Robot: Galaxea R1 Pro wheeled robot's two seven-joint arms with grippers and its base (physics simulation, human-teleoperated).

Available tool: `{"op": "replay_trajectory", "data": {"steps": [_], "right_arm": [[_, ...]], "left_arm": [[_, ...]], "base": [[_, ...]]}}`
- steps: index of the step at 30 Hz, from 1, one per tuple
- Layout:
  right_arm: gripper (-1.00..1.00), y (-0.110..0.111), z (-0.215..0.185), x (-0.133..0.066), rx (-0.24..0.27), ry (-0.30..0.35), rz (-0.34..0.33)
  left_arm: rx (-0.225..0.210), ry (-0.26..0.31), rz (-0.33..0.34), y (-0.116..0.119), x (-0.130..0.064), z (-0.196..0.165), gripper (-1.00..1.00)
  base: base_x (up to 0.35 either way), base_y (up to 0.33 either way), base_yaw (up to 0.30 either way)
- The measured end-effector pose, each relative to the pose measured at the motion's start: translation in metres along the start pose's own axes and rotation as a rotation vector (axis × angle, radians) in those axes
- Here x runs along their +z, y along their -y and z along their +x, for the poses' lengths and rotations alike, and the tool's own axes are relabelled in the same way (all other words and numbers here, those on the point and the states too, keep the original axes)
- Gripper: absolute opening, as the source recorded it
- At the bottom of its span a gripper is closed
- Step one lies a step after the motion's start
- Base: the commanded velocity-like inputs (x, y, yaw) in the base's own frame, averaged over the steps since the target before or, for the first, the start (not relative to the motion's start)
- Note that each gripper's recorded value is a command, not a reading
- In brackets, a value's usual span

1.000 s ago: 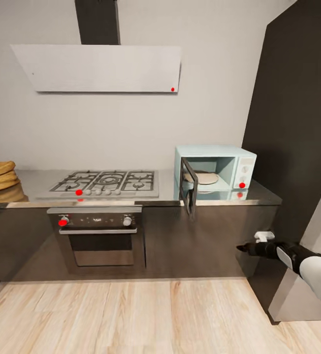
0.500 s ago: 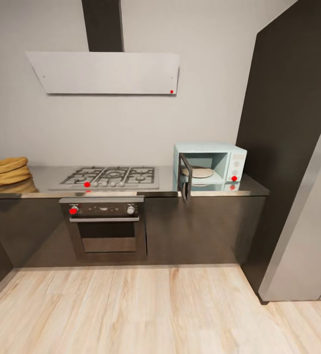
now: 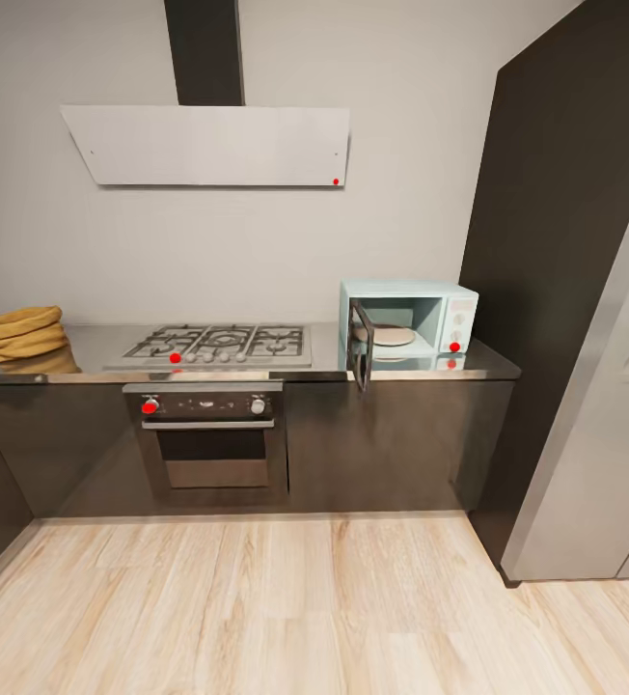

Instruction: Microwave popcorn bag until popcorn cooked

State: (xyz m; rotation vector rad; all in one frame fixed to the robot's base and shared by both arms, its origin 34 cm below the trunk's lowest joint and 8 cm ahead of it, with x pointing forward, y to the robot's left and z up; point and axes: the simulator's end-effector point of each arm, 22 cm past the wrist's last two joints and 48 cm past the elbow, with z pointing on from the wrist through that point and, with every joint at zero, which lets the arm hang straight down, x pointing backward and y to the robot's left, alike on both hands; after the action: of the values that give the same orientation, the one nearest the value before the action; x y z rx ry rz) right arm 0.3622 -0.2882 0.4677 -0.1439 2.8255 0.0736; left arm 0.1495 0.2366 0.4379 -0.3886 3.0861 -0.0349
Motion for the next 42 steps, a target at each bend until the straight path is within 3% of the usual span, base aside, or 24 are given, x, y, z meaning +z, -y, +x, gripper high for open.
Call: {"op": "replay_trajectory", "data": {"steps": [8, 42], "right_arm": [[1.0, 0.005, 0.059, -0.005, 0.021, -0.107, 0.026], [1.0, 0.011, 0.062, -0.005, 0.009, -0.111, 0.064]], "left_arm": [[-0.003, 0.0, -0.001, 0.0, 0.0, 0.0, 1.0], [-0.004, 0.0, -0.003, 0.0, 0.0, 0.0, 1.0]], "base": [[0.0, 0.0, 0.118], [0.0, 0.0, 0.268]]}}
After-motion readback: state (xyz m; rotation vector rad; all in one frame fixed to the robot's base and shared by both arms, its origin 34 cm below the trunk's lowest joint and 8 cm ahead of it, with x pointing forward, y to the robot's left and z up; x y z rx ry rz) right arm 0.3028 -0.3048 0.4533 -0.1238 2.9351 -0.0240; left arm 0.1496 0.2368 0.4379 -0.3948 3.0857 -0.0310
